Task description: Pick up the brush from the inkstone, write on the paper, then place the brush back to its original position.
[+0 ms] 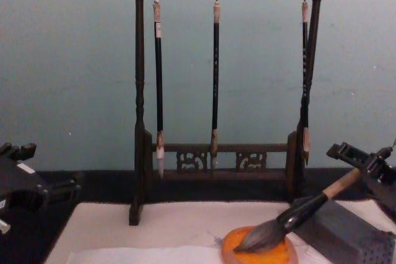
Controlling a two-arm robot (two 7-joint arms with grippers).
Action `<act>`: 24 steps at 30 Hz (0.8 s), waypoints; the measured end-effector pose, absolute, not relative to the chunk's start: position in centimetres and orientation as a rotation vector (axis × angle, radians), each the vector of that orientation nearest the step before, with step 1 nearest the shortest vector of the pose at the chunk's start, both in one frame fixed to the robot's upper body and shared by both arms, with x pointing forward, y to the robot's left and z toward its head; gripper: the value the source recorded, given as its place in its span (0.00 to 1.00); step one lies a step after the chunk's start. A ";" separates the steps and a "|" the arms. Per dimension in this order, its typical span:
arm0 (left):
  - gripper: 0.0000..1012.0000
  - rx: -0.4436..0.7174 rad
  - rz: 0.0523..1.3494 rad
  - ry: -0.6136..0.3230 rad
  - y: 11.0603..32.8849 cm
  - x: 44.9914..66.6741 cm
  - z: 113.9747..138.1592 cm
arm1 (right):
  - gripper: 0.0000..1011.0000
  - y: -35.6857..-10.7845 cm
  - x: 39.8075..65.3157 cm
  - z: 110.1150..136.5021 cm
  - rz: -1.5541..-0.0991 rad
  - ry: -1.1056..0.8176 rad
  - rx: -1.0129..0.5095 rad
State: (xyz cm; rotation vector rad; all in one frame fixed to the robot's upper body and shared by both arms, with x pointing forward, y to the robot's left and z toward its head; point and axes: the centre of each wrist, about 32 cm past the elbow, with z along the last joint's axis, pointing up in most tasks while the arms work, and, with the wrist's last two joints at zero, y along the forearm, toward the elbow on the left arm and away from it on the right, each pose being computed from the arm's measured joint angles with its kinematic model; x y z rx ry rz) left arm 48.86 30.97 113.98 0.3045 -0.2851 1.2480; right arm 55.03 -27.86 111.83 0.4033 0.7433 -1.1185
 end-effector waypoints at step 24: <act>0.99 0.304 1.248 -0.285 31.0 48.9 114.0 | 0.24 -27.9 55.0 111.8 -1.117 0.744 0.404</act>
